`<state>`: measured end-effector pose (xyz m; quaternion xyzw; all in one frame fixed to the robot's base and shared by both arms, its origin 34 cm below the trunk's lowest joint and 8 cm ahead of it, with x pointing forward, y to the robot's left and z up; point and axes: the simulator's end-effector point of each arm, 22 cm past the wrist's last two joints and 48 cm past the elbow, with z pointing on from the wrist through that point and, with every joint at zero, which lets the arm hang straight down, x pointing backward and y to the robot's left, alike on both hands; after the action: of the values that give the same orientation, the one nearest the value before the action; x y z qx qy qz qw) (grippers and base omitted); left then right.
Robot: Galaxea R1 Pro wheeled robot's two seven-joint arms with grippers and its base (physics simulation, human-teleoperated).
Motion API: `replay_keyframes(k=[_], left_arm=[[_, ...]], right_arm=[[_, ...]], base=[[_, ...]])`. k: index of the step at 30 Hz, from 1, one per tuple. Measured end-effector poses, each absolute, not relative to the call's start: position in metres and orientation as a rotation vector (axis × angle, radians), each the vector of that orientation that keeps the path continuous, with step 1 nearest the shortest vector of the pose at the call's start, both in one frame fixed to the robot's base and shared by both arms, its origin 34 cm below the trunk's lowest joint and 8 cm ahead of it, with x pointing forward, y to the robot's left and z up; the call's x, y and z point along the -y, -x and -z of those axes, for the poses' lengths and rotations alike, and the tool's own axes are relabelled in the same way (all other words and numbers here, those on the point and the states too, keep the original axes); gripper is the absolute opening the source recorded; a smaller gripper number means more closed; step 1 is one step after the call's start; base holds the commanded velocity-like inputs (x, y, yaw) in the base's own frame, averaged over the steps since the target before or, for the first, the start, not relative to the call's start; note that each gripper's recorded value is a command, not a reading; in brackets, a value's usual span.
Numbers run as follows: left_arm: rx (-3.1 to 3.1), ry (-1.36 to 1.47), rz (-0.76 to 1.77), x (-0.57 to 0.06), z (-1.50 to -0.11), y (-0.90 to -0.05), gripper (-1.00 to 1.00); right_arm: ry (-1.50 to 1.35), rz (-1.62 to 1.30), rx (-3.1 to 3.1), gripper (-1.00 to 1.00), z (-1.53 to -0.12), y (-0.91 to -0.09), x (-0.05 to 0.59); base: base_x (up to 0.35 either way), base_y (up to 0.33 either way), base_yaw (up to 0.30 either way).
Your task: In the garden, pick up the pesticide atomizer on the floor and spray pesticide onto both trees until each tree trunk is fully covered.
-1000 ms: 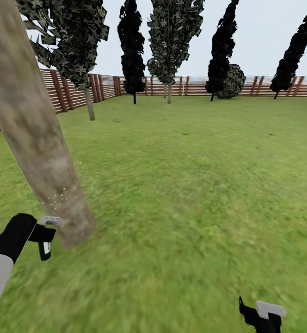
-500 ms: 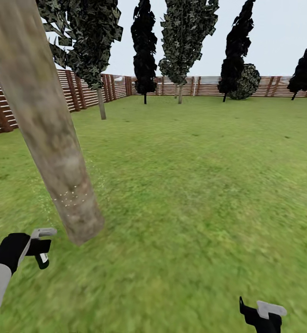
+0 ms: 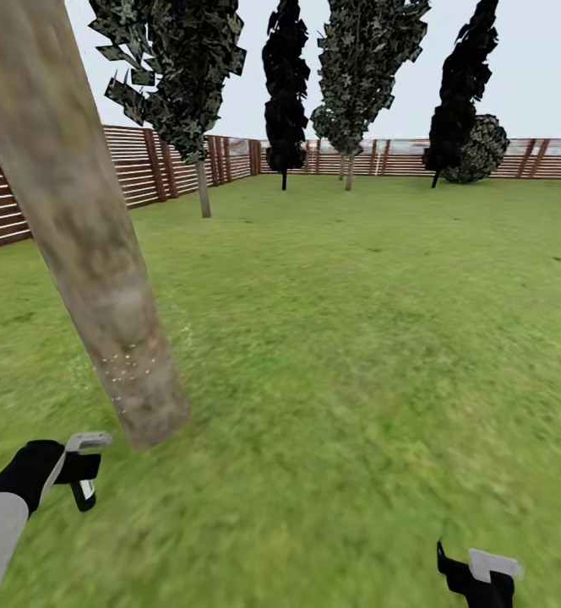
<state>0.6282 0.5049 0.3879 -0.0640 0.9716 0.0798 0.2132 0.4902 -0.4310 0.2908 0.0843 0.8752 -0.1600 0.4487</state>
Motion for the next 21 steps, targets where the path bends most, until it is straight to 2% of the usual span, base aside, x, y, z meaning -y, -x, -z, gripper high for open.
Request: replay_keyframes(k=[7,10,18,21], left_arm=[[-2.695,0.181,-0.220,-0.5038,-0.3877,-0.6288,-1.00],[-2.692,0.180,-0.221,-0.5042,-0.3885,-0.6297,-1.00],[-2.690,0.184,-0.221,-0.5044,-0.3890,-0.6302,-1.00],[-2.691,0.183,-0.203,-0.4964,-0.3869,-0.6318,-1.00]], right_arm=[[-0.208,0.398,-2.164,1.00,-0.2912,-0.4903,0.4319],[-0.208,0.397,-2.165,1.00,-0.2908,-0.4902,0.4316],[-0.208,0.395,-2.166,1.00,-0.2904,-0.4904,0.4303],[-0.208,0.395,-2.166,1.00,-0.2905,-0.4903,0.4305]], base=[[0.199,-0.226,0.001],[0.057,-0.261,0.002],[0.002,-0.273,0.238],[0.077,-0.273,0.087]])
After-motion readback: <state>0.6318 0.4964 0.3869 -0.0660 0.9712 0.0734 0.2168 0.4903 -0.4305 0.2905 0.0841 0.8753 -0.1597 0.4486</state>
